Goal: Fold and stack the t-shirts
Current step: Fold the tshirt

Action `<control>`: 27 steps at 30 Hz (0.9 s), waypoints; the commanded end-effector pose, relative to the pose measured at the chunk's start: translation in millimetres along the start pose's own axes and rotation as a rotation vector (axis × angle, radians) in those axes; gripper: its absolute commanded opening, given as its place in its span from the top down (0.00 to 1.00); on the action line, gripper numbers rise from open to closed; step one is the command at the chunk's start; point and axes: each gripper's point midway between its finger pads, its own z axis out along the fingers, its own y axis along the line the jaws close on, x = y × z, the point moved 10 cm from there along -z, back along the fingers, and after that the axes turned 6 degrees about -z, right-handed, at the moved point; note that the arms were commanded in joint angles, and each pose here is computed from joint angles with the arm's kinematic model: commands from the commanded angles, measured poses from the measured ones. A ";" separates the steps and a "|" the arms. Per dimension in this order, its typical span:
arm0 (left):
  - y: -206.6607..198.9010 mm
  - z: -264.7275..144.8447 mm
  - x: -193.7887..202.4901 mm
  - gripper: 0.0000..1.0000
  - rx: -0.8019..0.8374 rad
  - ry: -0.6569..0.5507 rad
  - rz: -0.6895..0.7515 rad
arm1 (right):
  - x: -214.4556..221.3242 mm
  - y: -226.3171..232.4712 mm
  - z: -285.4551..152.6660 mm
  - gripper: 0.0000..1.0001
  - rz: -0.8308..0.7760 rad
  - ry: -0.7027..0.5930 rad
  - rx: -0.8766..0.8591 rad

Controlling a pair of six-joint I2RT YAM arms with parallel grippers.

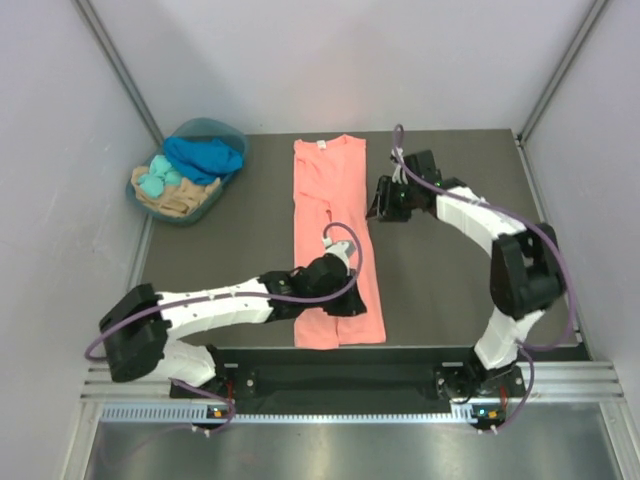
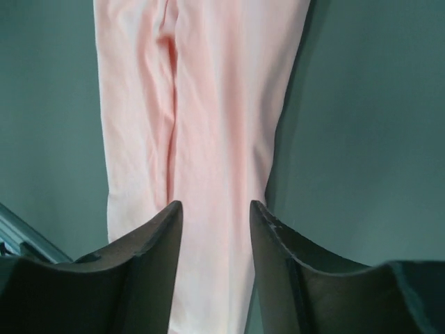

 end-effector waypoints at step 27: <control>19.9 108.7 39.4 0.82 -0.324 0.102 0.167 | -124.3 -100.6 153.2 1.00 0.027 -0.098 -0.165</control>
